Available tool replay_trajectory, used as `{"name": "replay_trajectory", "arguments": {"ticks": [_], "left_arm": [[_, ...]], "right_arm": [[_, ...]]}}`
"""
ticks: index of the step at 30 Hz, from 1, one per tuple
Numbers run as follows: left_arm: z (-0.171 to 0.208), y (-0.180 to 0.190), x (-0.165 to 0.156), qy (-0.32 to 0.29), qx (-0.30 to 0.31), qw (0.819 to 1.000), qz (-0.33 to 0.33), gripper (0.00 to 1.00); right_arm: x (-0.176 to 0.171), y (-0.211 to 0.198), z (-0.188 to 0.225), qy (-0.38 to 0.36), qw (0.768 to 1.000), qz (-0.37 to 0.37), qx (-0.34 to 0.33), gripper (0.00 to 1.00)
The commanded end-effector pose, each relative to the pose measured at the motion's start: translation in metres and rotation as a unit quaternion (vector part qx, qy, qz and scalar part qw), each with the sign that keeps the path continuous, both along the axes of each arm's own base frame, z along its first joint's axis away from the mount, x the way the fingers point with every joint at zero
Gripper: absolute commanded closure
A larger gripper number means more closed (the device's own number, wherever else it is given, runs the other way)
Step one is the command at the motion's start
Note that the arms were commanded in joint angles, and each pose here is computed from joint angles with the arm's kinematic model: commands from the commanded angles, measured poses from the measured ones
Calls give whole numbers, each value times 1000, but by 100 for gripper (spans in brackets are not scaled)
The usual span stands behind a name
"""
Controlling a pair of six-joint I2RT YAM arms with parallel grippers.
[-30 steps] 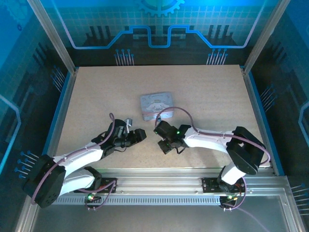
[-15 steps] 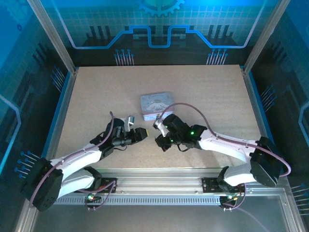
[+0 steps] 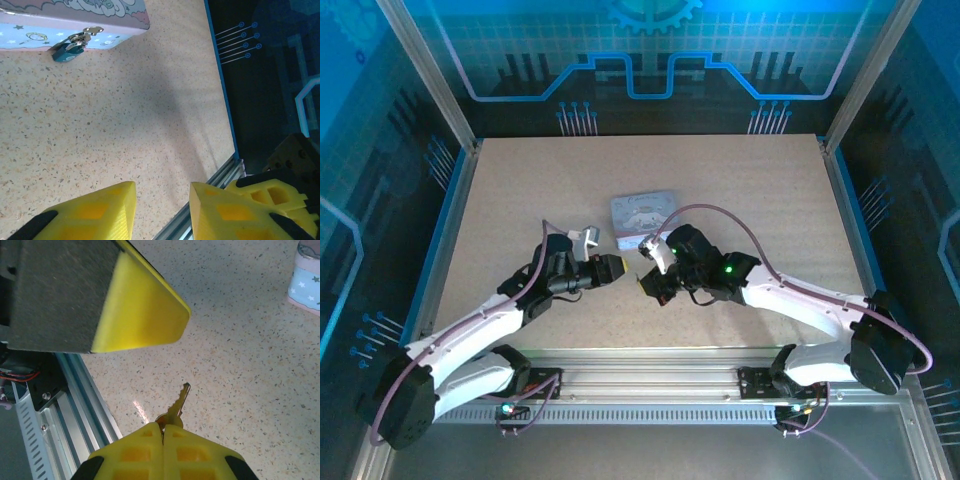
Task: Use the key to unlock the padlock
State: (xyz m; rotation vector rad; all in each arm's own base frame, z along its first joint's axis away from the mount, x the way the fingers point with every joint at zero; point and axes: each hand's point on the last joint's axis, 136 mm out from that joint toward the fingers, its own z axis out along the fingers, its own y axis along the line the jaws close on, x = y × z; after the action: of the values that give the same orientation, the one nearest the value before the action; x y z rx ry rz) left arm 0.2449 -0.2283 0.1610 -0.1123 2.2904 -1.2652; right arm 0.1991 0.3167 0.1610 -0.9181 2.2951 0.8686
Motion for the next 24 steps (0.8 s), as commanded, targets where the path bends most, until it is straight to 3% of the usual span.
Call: {"name": "replay_trajectory", "arguments": {"ticks": [1,10,17,24], "left_arm": [[3,-7,-3,27,-8,1000,-5,66],[2,-30,-4,41,-31,998,-39,64],[4,-35,0,47,-52,997,-34,64],[1,-22,-2,50,-35,998,-4,59]], "right_arm": [[6,4,13,-17,1000,4,7,100],[4,8,7,-24,1000,17,-8,100],[1,8,3,-28,999,26,-18,100],[-1,5,-1,-29,999,29,-24,100]]}}
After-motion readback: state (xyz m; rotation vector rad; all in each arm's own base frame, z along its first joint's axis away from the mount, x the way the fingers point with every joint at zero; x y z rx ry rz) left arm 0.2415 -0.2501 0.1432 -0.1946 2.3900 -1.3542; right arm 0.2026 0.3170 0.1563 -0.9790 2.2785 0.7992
